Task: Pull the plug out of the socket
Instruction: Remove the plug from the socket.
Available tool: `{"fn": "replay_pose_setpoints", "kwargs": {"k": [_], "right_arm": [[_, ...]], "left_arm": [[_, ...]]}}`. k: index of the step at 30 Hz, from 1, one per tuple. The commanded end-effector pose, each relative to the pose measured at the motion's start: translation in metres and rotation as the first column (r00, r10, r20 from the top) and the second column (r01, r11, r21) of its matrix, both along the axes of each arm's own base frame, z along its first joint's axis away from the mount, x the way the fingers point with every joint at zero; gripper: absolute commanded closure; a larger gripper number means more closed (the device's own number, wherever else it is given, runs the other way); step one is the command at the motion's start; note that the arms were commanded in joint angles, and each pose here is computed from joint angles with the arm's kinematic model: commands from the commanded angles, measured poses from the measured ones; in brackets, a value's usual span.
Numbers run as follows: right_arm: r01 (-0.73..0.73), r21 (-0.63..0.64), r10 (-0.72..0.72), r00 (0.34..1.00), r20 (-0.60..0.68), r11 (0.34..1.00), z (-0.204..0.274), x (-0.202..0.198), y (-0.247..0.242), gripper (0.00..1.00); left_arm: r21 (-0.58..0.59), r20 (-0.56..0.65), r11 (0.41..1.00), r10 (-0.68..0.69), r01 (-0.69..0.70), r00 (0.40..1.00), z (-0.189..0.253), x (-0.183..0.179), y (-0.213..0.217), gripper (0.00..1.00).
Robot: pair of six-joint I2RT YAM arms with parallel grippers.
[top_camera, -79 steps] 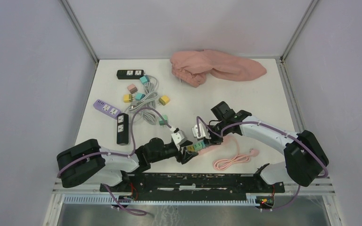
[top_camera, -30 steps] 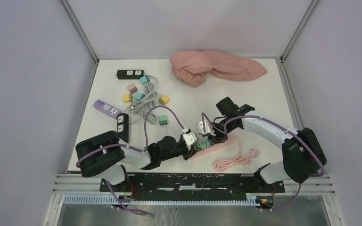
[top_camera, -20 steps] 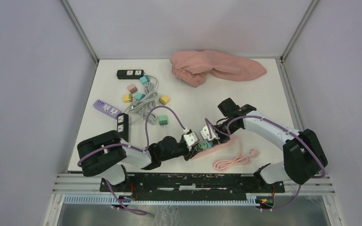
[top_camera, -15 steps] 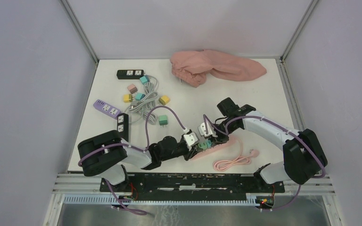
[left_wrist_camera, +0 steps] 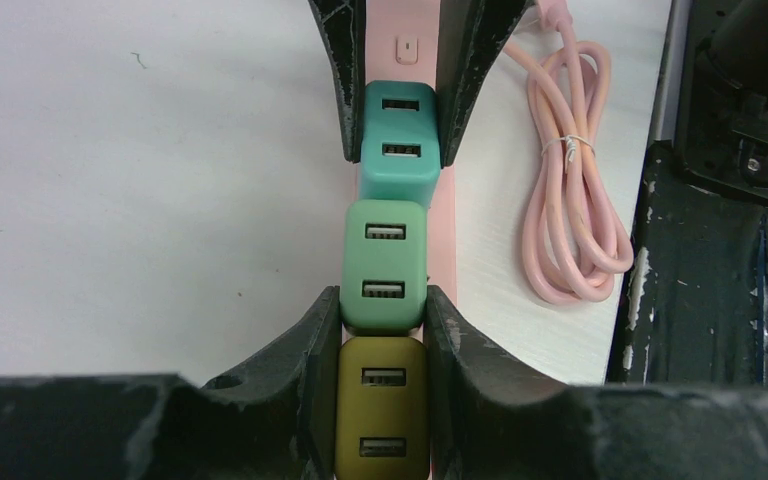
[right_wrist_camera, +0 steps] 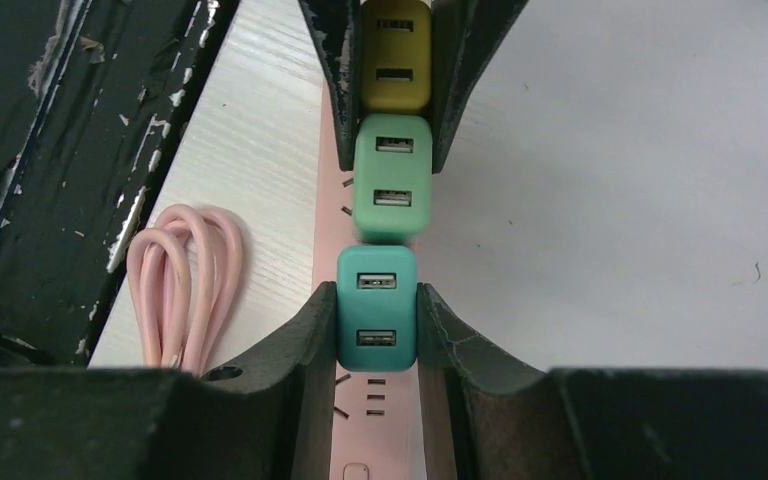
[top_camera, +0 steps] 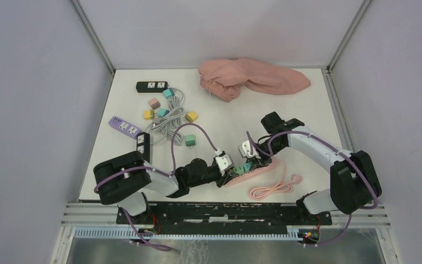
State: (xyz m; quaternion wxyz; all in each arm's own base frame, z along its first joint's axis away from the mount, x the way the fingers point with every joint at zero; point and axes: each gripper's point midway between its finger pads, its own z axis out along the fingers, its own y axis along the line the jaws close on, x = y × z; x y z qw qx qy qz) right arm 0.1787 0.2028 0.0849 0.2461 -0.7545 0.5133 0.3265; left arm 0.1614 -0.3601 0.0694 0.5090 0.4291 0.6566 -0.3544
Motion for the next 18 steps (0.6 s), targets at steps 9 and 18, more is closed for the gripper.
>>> {"fn": "replay_pose_setpoints", "kwargs": {"k": [9, 18], "right_arm": [[0.081, 0.122, -0.064, 0.988, -0.141, 0.989, 0.035, -0.008, 0.047, 1.0], [0.147, 0.058, -0.146, 0.989, -0.028, 0.987, 0.032, 0.021, 0.007, 1.0]], "left_arm": [[0.157, -0.033, 0.988, 0.019, -0.013, 0.999, -0.042, 0.0, 0.018, 0.97], [0.172, -0.038, 0.985, 0.024, -0.017, 0.999, -0.046, 0.0, 0.021, 0.97]]}}
